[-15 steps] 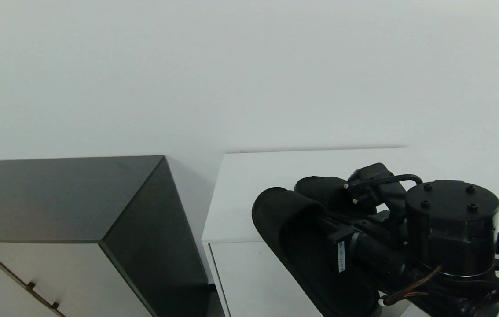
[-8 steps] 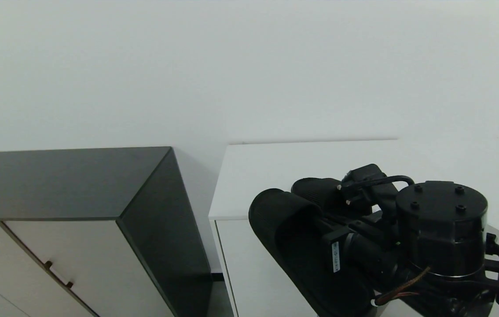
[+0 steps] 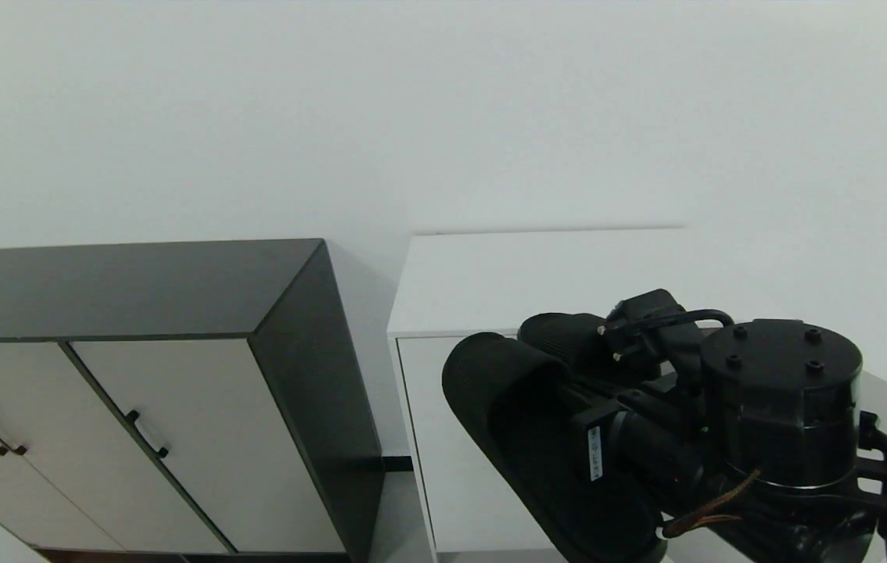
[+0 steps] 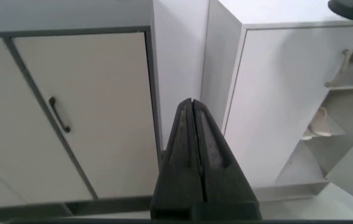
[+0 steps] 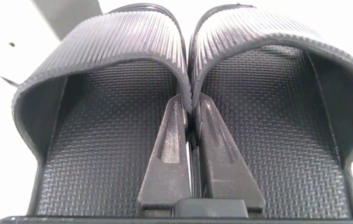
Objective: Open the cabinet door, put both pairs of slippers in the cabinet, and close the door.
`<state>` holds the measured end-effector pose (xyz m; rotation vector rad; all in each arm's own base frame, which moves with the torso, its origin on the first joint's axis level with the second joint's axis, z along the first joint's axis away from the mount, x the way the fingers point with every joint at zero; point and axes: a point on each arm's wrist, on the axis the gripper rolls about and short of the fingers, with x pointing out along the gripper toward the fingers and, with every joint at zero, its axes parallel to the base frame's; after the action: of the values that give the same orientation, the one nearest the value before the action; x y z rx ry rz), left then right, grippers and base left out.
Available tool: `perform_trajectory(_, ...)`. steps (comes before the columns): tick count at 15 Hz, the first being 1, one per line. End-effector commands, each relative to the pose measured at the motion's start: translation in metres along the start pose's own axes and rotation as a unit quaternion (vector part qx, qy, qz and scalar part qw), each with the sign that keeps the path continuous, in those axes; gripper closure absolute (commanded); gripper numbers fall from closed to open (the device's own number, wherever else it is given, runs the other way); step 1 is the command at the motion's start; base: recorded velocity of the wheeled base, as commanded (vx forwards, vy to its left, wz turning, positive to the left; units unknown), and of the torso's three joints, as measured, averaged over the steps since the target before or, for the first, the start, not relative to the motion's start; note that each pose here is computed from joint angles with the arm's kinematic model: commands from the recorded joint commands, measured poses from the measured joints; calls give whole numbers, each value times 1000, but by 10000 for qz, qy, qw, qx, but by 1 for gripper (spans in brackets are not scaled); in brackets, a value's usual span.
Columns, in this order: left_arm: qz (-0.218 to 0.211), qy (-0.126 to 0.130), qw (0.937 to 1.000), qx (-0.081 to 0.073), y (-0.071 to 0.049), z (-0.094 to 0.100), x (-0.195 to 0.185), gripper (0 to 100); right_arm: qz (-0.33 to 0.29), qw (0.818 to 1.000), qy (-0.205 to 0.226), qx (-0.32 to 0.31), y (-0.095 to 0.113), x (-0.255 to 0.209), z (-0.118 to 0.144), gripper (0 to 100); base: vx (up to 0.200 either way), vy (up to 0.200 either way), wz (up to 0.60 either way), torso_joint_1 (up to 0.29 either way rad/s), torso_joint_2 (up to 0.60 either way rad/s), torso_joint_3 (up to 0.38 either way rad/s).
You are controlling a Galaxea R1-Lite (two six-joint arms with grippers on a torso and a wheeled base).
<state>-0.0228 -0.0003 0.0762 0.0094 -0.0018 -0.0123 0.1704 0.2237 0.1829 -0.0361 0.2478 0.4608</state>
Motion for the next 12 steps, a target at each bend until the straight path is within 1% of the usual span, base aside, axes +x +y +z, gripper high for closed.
perform_trajectory(1, 0, 1, 10000, -1, 0, 0, 0, 100, -7, 10000, 29, -14, 0, 1, -1, 100, 0, 0, 0, 0, 0, 0)
perform_trajectory(9, 0, 1, 10000, -8, 0, 0, 0, 100, 30, 10000, 38, -26, 1, -1, -3, 100, 0, 0, 0, 0, 0, 0)
perform_trajectory(12, -7, 1, 10000, -8, 0, 0, 0, 100, 35, 10000, 51, -34, 1, -2, -4, 100, 0, -200, 0, -2, 1, 1)
